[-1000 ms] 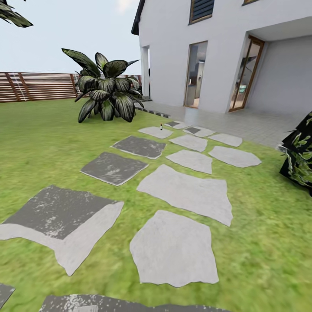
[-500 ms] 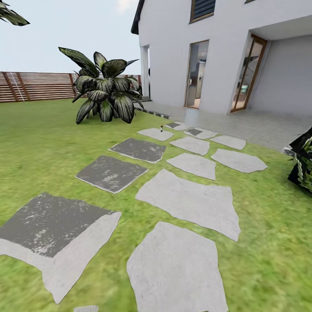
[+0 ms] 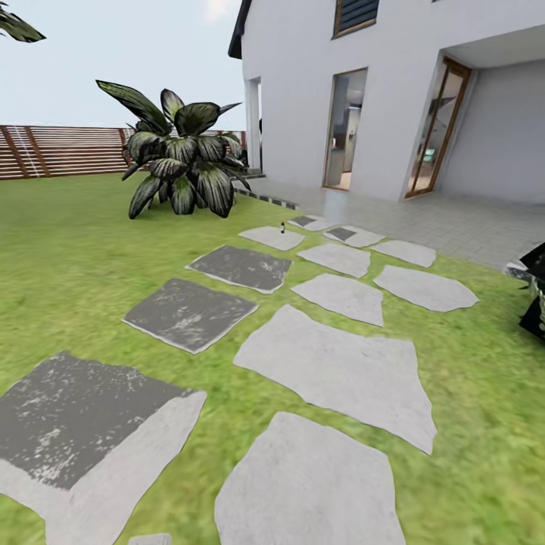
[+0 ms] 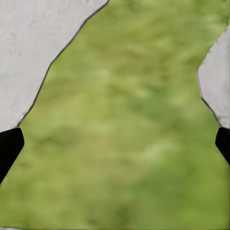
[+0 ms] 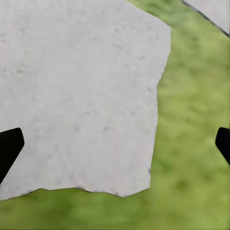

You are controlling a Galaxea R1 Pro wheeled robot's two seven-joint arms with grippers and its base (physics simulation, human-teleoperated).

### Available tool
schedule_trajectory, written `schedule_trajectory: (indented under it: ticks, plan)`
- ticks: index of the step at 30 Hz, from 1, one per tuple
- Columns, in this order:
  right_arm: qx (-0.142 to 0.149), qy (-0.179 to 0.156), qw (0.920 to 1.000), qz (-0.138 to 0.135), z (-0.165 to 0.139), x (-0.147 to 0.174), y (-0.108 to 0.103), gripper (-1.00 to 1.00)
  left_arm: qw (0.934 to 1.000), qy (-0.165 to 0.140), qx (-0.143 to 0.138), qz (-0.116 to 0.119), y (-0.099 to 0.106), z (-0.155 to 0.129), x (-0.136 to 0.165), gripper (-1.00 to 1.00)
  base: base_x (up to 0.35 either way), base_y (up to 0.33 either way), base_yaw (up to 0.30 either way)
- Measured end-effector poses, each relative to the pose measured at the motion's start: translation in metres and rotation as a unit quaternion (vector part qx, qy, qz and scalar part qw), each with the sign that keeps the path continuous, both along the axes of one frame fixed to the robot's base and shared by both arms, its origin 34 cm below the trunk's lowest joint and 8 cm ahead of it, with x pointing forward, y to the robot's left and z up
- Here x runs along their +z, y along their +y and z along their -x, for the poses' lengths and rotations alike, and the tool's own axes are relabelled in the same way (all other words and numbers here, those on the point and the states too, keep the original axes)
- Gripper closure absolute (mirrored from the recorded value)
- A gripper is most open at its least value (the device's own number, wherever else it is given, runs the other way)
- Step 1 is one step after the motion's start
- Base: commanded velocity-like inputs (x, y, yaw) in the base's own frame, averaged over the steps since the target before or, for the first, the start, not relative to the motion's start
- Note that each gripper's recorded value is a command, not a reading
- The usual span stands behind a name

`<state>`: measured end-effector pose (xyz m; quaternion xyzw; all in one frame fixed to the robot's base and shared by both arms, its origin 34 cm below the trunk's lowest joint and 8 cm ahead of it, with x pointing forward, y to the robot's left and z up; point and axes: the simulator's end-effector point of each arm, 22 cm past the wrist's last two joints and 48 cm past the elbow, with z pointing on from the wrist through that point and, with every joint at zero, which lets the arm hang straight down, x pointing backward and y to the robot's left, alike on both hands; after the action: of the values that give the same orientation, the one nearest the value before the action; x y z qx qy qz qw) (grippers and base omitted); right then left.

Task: In the garden, pick up the pesticide atomizer on the floor and spray pesticide onto both trees until each tree trunk is fully covered.

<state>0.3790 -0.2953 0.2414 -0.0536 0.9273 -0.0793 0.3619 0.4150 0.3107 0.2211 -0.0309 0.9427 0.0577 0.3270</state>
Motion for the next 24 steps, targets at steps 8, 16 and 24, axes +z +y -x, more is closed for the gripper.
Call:
schedule_trajectory:
  ticks: [8, 16, 24]
  plan:
    - [-0.001, 0.000, 1.0000, 0.000, 0.0000, 0.0000, -0.0001, -1.00, 1.0000, 0.000, 0.000, 0.000, 0.0000, 0.0000, 0.0000, -1.00, 0.340, 0.000, 0.000]
    - [-0.001, 0.000, 1.0000, 0.000, 0.0000, 0.0000, -0.0001, -1.00, 1.0000, 0.000, 0.000, 0.000, 0.0000, 0.0000, 0.0000, -1.00, 0.340, 0.000, 0.000]
    - [-0.001, -0.001, 1.0000, 0.000, -0.0003, 0.0003, -0.0001, -1.00, 1.0000, -0.001, 0.000, 0.000, 0.0000, -0.0004, 0.0004, -1.00, 0.340, 0.000, -0.044]
